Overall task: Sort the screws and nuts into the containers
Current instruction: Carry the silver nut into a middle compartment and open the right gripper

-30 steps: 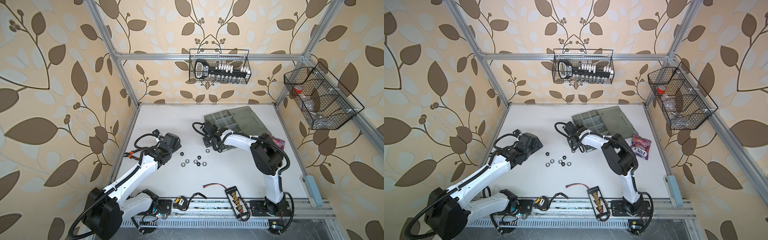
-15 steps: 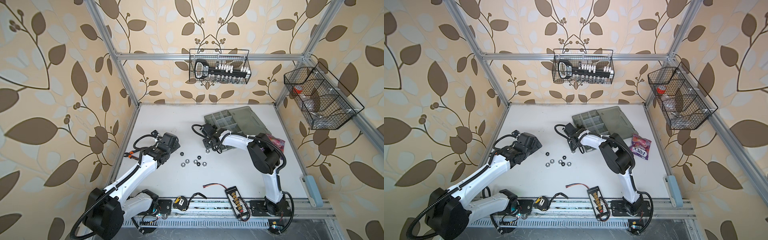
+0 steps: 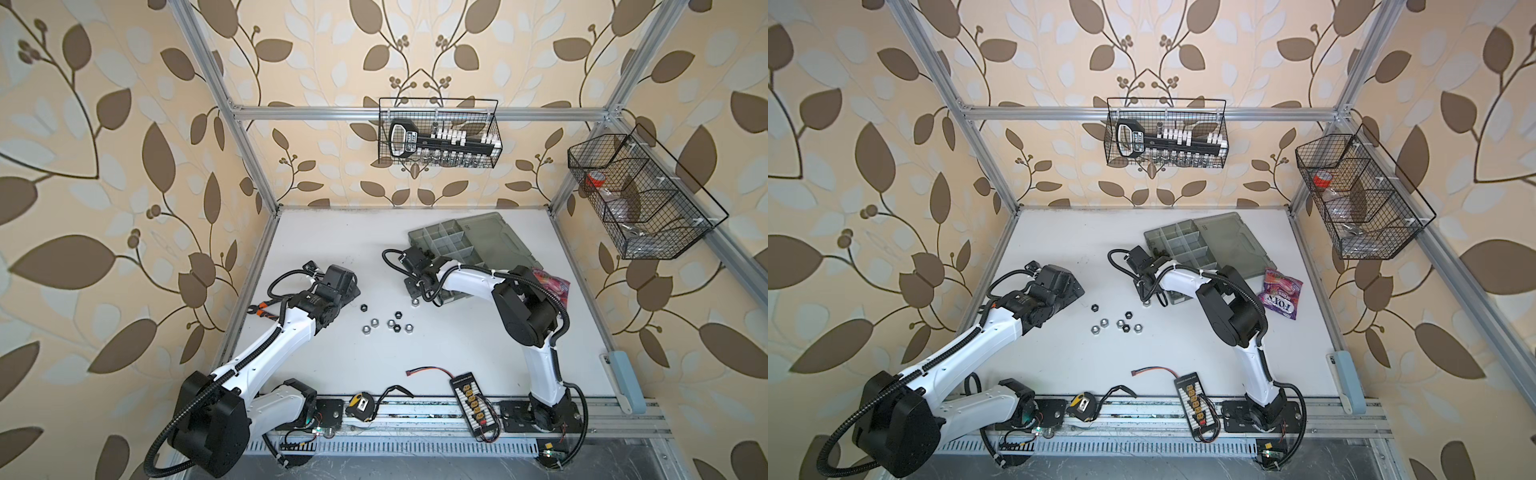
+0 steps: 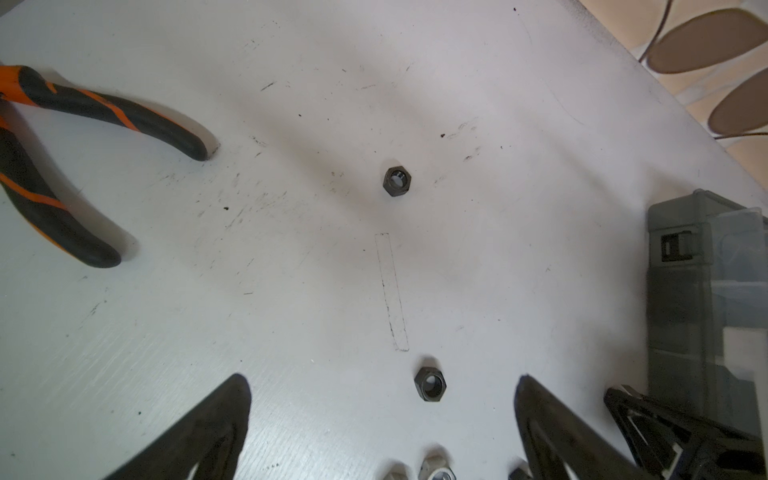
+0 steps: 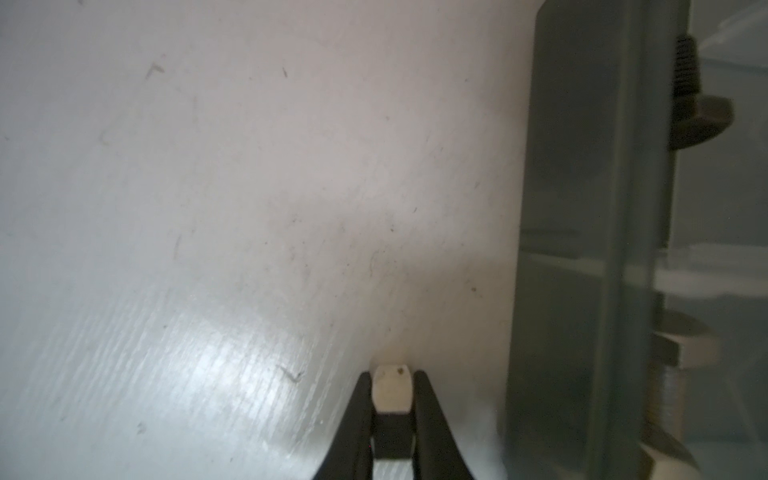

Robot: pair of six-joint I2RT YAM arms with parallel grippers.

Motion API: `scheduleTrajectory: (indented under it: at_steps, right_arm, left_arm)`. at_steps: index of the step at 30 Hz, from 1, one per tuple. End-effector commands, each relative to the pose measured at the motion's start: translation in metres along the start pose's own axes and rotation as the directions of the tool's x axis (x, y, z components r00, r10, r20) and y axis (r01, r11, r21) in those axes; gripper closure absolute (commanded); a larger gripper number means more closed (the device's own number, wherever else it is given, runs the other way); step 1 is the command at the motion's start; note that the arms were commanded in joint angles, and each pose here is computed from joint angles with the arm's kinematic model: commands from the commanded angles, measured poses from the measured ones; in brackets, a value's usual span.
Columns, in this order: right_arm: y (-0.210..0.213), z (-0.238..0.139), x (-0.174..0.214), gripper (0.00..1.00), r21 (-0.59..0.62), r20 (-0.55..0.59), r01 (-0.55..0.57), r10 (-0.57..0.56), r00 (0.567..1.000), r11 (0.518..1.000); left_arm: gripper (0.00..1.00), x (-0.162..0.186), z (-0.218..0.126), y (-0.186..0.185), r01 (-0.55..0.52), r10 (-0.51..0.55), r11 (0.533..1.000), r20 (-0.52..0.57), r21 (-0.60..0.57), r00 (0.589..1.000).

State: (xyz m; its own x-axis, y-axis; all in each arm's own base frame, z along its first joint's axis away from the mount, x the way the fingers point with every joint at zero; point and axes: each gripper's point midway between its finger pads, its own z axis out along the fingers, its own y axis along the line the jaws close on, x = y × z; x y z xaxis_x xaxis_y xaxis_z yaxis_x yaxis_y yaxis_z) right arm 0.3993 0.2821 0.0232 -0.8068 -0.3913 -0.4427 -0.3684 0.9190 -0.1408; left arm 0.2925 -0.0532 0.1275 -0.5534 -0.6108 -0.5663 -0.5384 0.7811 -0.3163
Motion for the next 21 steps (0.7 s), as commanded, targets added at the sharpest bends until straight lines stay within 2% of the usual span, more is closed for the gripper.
scheduleTrajectory:
  at_steps: [1,5,16,21]
  right_arm:
    - [0.003,0.005,0.004,0.92,0.002,-0.025,0.015,-0.015,1.0,1.0]
    - [0.003,-0.01,-0.008,1.0,-0.014,0.012,0.011,-0.011,1.0,1.0]
    - [-0.018,-0.088,-0.056,1.0,-0.041,0.198,-0.043,0.051,0.979,0.998]
    - [-0.056,-0.107,-0.059,1.0,-0.039,0.233,-0.128,0.134,0.963,0.991]
  left_arm:
    - [0.01,-0.005,-0.001,0.001,0.015,-0.015,1.0,0.013,-0.011,1.0]
    - [0.01,-0.005,-0.001,0.002,0.018,-0.017,1.0,0.01,-0.02,1.0]
    - [0.01,-0.006,-0.002,0.003,0.018,-0.017,1.0,0.01,-0.024,1.0]
    - [0.01,-0.006,-0.001,0.002,0.019,-0.019,1.0,0.009,-0.022,1.0]
